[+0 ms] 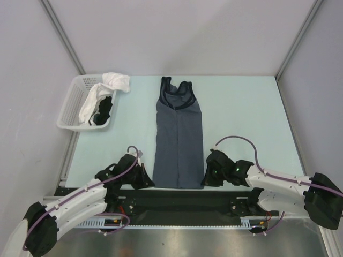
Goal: Fold and stack the tank tops
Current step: Fold the tank top
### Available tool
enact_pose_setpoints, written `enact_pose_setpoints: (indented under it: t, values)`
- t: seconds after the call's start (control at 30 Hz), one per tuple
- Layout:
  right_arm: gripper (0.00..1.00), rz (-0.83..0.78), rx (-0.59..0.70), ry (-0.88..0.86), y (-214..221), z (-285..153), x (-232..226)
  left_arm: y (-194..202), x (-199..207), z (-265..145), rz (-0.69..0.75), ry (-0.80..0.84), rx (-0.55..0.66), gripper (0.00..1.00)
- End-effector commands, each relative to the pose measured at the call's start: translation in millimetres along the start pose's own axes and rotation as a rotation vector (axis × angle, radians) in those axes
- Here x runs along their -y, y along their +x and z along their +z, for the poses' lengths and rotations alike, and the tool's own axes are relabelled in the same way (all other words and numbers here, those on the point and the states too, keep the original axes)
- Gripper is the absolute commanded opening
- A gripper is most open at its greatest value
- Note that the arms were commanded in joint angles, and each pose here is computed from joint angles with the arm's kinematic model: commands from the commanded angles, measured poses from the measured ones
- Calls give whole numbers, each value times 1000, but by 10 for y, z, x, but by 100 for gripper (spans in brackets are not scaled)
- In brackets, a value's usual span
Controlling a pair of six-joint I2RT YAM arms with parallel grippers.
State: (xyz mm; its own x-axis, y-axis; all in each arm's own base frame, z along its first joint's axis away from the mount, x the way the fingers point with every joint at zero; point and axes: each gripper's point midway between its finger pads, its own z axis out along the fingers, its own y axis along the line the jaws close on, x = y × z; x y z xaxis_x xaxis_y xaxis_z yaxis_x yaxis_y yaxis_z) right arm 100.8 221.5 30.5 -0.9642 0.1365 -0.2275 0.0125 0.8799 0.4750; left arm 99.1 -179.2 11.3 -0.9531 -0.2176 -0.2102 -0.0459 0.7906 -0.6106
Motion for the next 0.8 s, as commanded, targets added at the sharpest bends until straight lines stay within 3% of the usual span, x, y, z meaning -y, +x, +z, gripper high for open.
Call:
enact_pose_setpoints:
  t: [0.0,0.43,0.77]
  values:
    - [2,-29,-5,31,-9,-168,4,70,-74,-149,-26,-84,-31,0]
    - [5,-132,122,-19,-658,-614,-500,-375,508,-453,37,-23,70,0]
    - [5,-158,181,-39,-1392,-601,-743,-1166,1047,-530,145,-33,192,0]
